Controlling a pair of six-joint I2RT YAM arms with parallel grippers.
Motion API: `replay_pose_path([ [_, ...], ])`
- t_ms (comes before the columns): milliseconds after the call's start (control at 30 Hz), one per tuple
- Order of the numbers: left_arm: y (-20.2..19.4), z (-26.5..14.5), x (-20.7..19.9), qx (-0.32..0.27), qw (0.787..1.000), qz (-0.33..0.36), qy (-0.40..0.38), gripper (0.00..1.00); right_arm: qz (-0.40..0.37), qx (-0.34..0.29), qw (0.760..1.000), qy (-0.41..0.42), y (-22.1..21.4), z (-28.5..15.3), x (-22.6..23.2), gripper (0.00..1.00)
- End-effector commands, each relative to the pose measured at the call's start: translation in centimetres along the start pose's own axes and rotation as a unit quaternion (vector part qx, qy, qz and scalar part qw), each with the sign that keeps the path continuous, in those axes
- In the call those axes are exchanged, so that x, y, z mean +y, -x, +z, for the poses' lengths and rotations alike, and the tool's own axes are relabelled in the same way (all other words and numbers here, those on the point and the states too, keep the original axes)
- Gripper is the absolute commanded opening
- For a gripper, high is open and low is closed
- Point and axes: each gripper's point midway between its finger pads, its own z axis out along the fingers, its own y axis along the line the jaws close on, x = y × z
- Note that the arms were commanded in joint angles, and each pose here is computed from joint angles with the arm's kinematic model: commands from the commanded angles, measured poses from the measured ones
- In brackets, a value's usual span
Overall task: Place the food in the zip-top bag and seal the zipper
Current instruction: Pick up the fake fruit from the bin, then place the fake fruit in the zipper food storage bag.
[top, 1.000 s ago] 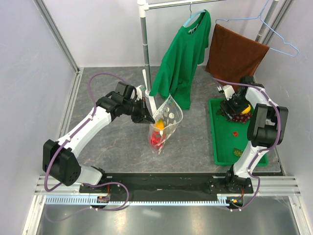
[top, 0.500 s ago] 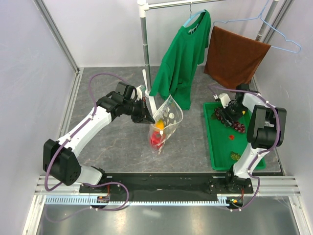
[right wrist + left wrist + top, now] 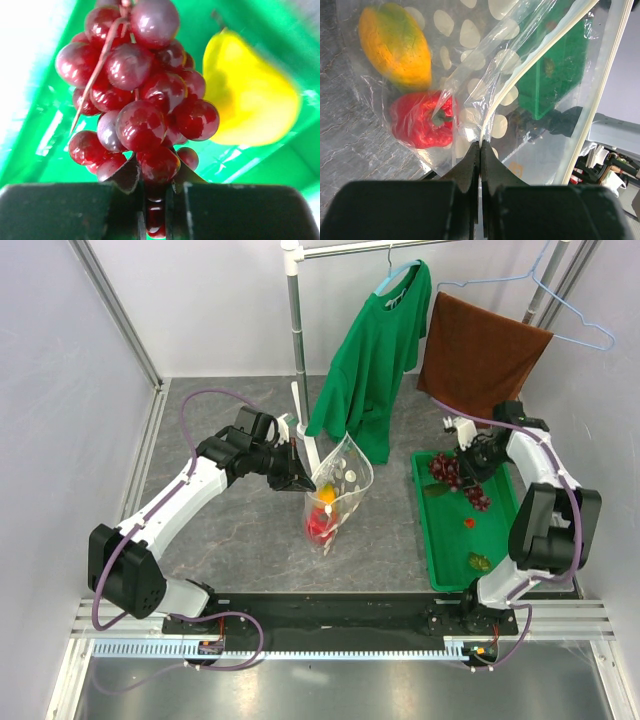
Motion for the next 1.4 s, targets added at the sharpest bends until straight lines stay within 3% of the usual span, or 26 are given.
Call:
replay_pose_path([
  [0,0.8,-0.3,-0.6,-0.008,1.000,0.020,-0.013,0.02,-0.002,-0.085,0.996,0.021,4.2,-5.7,2.9,0.00],
  [200,0.8,-0.3,-0.8,-0.009,1.000,0.021,-0.016,0.02,-0.005,-0.090,0.996,0.019,4.1,-8.5,4.3,0.00],
  [367,0.8,-0.3,-0.6,-0.010,1.000,0.021,-0.012,0.02,-0.006,-0.148,0.987,0.054,6.7,-12.7,7.1,0.00],
  [500,0.8,-0.3,-0.7,-0.009,1.000,0.021,-0.015,0.02,0.004,-0.282,0.949,0.140,12.9,-18.6,11.8,0.00],
  [633,0.8,-0.4,-0.9,-0.008,1.000,0.024,-0.019,0.02,0.019,-0.375,0.911,0.170,17.7,-22.3,15.6,0.00],
  [667,0.8,-0.4,-0.9,-0.008,0.999,0.024,-0.021,0.02,0.016,-0.419,0.892,0.168,19.9,-24.0,15.8,0.00],
  [700,0.7,-0.4,-1.0,-0.007,0.999,0.025,-0.020,0.02,0.025,-0.425,0.884,0.191,20.5,-23.5,17.2,0.00],
  [733,0.7,-0.4,-1.0,-0.007,0.999,0.025,-0.021,0.02,-0.015,-0.478,0.861,0.175,22.2,-25.8,18.1,0.00],
  [800,0.7,-0.4,-1.0,-0.007,0.999,0.024,-0.022,0.02,0.002,-0.492,0.844,0.214,23.3,-25.7,20.5,0.00],
  [833,0.7,-0.4,-1.0,-0.005,0.999,0.023,-0.023,0.02,-0.026,-0.526,0.823,0.213,24.3,-27.1,21.4,0.00],
  [933,0.7,-0.4,-1.1,-0.005,0.999,0.021,-0.025,0.02,-0.032,-0.534,0.814,0.226,25.5,-25.5,23.7,0.00],
  [1100,0.8,-0.6,-1.3,-0.009,0.999,0.025,-0.028,0.02,-0.066,-0.511,0.825,0.234,25.8,-21.0,27.7,0.00],
  [1367,0.8,-0.9,-1.4,-0.007,0.999,0.026,-0.036,0.02,-0.231,-0.443,0.842,0.206,22.9,-13.4,29.8,0.00],
])
